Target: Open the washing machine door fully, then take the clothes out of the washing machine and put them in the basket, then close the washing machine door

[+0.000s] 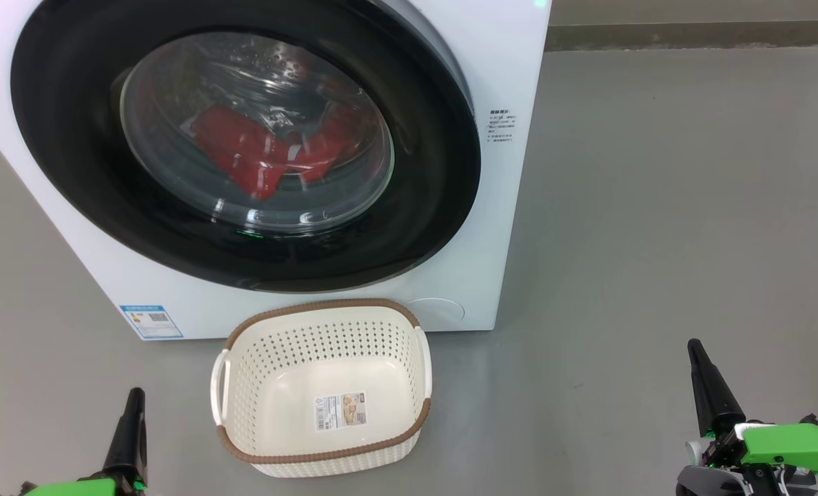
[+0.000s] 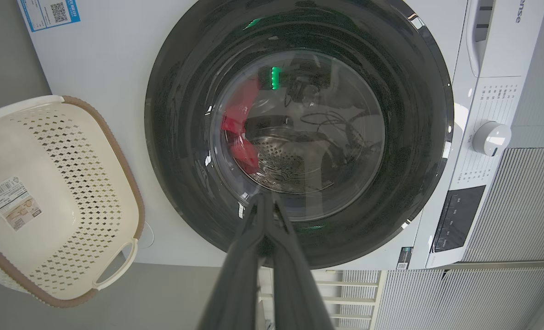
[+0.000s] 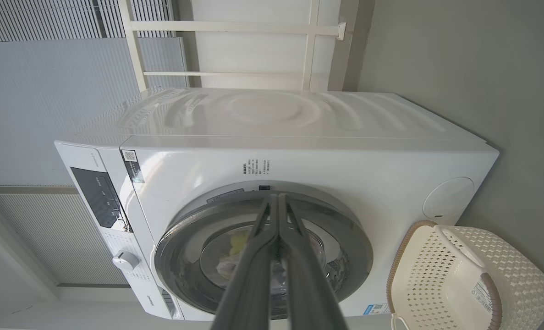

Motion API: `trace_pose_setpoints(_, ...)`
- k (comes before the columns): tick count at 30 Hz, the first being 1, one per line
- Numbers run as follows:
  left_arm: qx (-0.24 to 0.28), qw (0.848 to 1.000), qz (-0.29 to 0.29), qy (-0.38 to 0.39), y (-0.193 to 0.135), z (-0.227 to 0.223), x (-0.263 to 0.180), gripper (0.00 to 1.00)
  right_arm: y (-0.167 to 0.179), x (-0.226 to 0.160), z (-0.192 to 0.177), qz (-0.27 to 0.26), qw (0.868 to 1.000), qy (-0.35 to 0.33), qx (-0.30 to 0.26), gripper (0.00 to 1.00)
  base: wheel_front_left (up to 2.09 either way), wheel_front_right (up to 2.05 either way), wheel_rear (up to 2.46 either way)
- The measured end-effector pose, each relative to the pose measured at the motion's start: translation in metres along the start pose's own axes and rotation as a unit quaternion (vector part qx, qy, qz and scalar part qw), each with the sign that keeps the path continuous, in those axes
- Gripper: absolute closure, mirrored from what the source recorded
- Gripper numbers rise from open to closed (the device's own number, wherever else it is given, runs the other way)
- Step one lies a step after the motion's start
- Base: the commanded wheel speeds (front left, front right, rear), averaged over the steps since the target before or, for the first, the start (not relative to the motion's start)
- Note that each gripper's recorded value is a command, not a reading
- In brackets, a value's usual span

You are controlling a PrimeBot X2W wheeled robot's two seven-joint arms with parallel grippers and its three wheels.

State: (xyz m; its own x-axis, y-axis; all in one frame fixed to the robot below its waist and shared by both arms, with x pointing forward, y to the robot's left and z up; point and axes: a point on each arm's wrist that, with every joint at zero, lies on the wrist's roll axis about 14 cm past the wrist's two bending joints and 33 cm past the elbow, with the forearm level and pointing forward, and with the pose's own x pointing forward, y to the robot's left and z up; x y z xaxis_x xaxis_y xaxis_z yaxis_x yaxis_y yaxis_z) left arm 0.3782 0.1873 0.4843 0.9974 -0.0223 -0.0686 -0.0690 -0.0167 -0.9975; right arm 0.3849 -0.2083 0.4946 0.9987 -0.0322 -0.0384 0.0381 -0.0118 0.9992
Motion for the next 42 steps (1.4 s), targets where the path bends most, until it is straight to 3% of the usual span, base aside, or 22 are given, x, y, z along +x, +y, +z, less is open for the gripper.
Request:
trace_pose_setpoints(4,0.0,1.0,0.0,0.0,0.0,0.0,0.0,1.0,0.0,0.0,0.0,0.0,1.0,0.0,0.0,1.0,0.0,0.0,0.0)
trace_pose_setpoints(5,0.0,1.0,0.0,0.0,0.0,0.0,0.0,0.0,0.0,0.0,0.0,0.0,1.0,0.0,0.0,0.0,0.0,0.0,0.0)
trace_pose_setpoints(13,-0.018,0.998,0.061,0.001,0.041,-0.01,-0.018,0.0,-0.039,-0.016,-0.002,-0.058,0.998,-0.004,0.01,0.0,0.0,0.0,0.0)
trace_pose_setpoints(23,0.002,0.998,0.055,-0.005,0.038,-0.008,-0.018,0.0,-0.036,-0.014,-0.007,-0.053,0.999,-0.002,-0.005,0.0,0.0,0.0,0.0)
trace_pose_setpoints(42,0.155,0.987,0.042,-0.004,0.026,-0.005,-0.016,0.0,-0.032,-0.01,-0.012,-0.049,0.986,0.023,-0.156,0.0,0.0,0.0,0.0)
